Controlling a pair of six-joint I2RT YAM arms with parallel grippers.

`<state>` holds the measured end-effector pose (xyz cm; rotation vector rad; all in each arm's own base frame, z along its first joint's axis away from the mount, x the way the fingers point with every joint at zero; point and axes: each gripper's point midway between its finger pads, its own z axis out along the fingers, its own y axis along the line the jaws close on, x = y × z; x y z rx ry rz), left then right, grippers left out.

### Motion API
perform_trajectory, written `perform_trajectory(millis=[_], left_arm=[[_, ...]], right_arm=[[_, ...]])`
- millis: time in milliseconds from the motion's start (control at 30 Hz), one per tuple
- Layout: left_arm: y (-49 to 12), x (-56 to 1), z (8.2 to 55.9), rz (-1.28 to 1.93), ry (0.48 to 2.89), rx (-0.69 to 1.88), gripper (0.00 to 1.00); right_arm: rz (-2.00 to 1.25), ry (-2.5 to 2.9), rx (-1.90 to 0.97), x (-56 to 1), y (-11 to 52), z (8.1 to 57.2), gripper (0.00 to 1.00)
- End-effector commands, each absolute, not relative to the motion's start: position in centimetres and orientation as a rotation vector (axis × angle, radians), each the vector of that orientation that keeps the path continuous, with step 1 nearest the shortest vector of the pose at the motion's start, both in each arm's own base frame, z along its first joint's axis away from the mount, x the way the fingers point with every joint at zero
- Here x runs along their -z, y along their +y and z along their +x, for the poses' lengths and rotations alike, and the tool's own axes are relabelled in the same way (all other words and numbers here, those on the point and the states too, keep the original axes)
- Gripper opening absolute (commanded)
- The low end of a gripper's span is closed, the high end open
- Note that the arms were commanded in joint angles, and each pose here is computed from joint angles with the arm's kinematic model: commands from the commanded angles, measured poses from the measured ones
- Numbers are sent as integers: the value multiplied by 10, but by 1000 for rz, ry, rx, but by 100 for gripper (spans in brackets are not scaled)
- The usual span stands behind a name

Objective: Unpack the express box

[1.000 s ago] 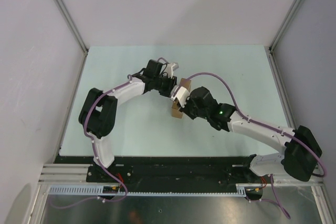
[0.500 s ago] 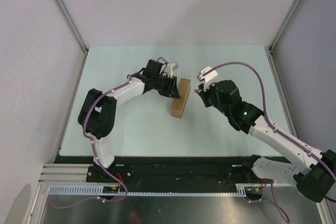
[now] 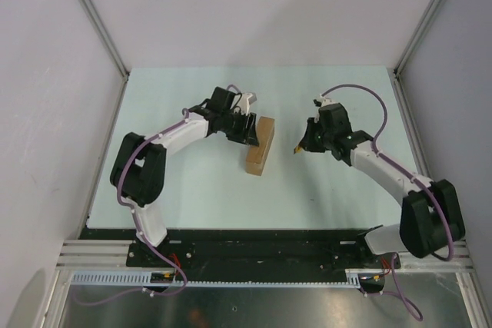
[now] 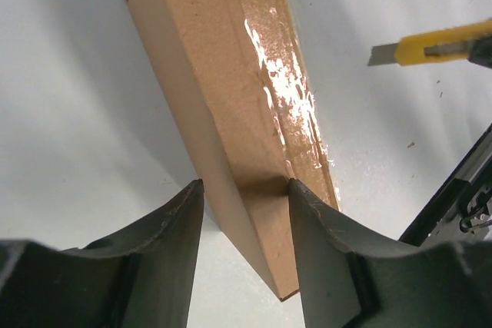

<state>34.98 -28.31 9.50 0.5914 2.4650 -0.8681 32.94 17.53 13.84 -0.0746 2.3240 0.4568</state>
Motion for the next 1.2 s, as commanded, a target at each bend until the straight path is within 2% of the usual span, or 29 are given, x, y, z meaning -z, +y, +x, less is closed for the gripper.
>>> perform_trajectory(millis=[0, 233, 300, 533, 567, 667, 900, 933, 967, 1167], left_arm=[[-263, -105, 343, 590, 2497, 774, 53], [-262, -128, 345, 589, 2437, 770, 57], [-262, -132, 345, 592, 2426, 772, 59], [-261, -140, 344, 604, 2399, 772, 64], [-261, -141, 343, 613, 2396, 773, 64], [-264, -146, 340, 625, 2381, 797, 64], [-269, -145, 339, 643, 2379, 773, 64], [-273, -147, 339, 660, 2367, 769, 64], [-275, -146, 341, 685, 2353, 716, 64], [-278, -150, 356, 681, 2307, 454, 65]], right_arm=[[113, 2391, -602, -127, 175, 340, 0], [305, 2416, -819, -100, 156, 348, 1], [341, 2438, -866, -88, 154, 347, 12], [508, 2503, -751, -63, 125, 346, 36], [544, 2505, -697, -60, 118, 347, 45], [605, 2473, -591, -63, 103, 349, 59], [718, 2419, -386, -69, 73, 348, 68], [722, 2375, -323, -79, 64, 349, 71], [717, 2353, -298, -85, 62, 349, 84], [623, 2261, -234, -118, 56, 348, 93]])
